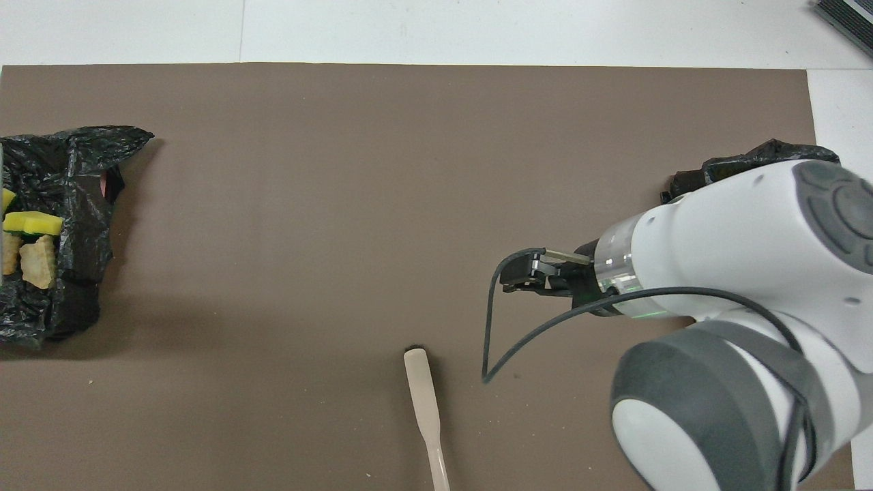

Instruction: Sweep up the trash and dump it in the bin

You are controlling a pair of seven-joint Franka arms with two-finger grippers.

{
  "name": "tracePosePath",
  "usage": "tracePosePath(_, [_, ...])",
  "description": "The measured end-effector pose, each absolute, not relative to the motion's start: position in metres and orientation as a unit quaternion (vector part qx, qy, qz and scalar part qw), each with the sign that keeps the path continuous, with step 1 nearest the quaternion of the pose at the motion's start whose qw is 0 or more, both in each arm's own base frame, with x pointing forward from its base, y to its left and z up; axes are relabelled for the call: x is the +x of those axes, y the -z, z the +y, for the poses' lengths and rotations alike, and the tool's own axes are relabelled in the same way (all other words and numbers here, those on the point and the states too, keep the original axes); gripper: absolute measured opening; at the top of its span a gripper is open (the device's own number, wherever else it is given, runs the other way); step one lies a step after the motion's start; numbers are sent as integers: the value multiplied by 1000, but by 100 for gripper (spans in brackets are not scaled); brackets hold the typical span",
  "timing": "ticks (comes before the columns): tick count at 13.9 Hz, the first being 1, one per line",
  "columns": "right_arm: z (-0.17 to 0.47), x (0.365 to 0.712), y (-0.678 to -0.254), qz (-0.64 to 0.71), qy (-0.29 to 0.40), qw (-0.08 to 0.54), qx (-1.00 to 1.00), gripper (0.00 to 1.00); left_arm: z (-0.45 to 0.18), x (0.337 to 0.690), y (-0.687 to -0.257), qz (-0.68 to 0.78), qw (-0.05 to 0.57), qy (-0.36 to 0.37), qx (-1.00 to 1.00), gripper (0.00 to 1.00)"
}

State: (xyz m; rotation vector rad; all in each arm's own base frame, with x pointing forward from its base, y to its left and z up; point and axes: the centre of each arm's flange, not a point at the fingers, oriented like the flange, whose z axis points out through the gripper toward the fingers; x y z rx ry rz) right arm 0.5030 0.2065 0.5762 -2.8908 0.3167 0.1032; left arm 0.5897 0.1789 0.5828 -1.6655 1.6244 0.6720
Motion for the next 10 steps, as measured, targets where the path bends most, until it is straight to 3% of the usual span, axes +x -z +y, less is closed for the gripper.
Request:
tracePosePath(5, [148, 518, -625, 91, 8, 26, -996, 100, 134, 590, -559, 615, 248, -169, -729, 32])
tracePosePath(10, [123, 534, -636, 57, -3, -36, -998, 100, 87, 586, -538, 548, 146, -107, -817, 32])
